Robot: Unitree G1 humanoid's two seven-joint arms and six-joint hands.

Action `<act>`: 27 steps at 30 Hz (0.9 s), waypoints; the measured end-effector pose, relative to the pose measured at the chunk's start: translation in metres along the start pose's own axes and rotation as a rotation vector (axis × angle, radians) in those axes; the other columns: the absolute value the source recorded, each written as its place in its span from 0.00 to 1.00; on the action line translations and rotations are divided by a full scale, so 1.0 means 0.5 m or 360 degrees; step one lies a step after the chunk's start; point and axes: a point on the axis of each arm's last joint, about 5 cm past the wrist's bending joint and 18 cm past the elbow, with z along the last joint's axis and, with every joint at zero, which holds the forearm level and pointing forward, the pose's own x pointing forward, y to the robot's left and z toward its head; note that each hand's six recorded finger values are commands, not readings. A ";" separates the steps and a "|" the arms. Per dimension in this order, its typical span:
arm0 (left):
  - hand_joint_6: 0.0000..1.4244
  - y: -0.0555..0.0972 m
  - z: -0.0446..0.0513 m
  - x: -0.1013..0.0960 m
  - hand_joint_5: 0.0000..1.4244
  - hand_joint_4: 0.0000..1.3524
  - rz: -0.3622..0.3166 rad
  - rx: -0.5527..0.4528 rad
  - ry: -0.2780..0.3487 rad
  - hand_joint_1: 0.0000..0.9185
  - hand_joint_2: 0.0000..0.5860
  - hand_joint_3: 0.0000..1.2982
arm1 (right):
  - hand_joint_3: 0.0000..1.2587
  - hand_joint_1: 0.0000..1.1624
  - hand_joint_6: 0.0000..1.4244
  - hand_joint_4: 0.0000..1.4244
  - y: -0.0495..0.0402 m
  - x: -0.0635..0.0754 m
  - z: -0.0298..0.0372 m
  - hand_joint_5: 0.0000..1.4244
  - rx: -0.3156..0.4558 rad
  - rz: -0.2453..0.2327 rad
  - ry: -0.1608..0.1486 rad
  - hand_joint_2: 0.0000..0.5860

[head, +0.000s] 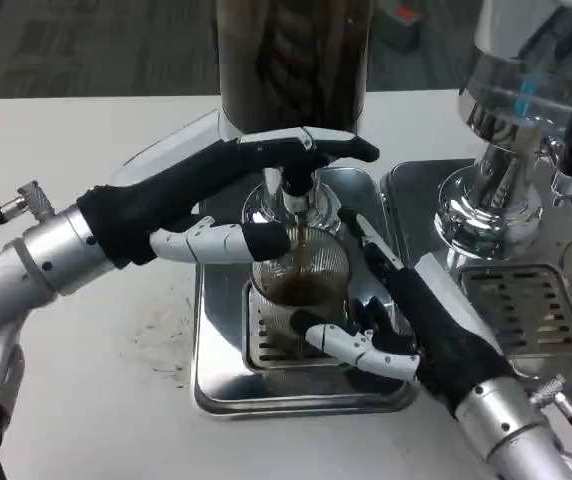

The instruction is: Grasp the cup under the faucet to collect the drink, then remove the cup.

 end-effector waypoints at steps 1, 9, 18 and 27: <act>0.16 0.000 0.000 0.000 0.11 0.13 0.0001 0.0000 0.0000 0.00 0.16 0.20 | 0.00 0.48 0.01 0.00 0.001 0.000 0.000 0.00 0.0001 0.0002 -0.0002 0.35; 0.16 0.002 -0.001 -0.003 0.12 0.14 0.0013 -0.0004 0.0009 0.00 0.16 0.20 | 0.00 0.48 0.01 0.00 0.004 0.004 0.004 0.00 0.0014 0.0005 -0.0024 0.35; 0.16 0.003 -0.008 -0.012 0.12 0.14 0.0079 -0.0089 0.0045 0.00 0.17 0.20 | 0.00 0.48 0.02 0.00 0.005 0.005 0.005 0.00 0.0022 0.0004 -0.0026 0.36; 0.17 0.004 -0.017 -0.018 0.12 0.14 0.0132 -0.0209 0.0072 0.00 0.18 0.20 | 0.00 0.48 0.02 0.00 0.007 0.005 0.003 0.00 0.0031 0.0008 -0.0019 0.36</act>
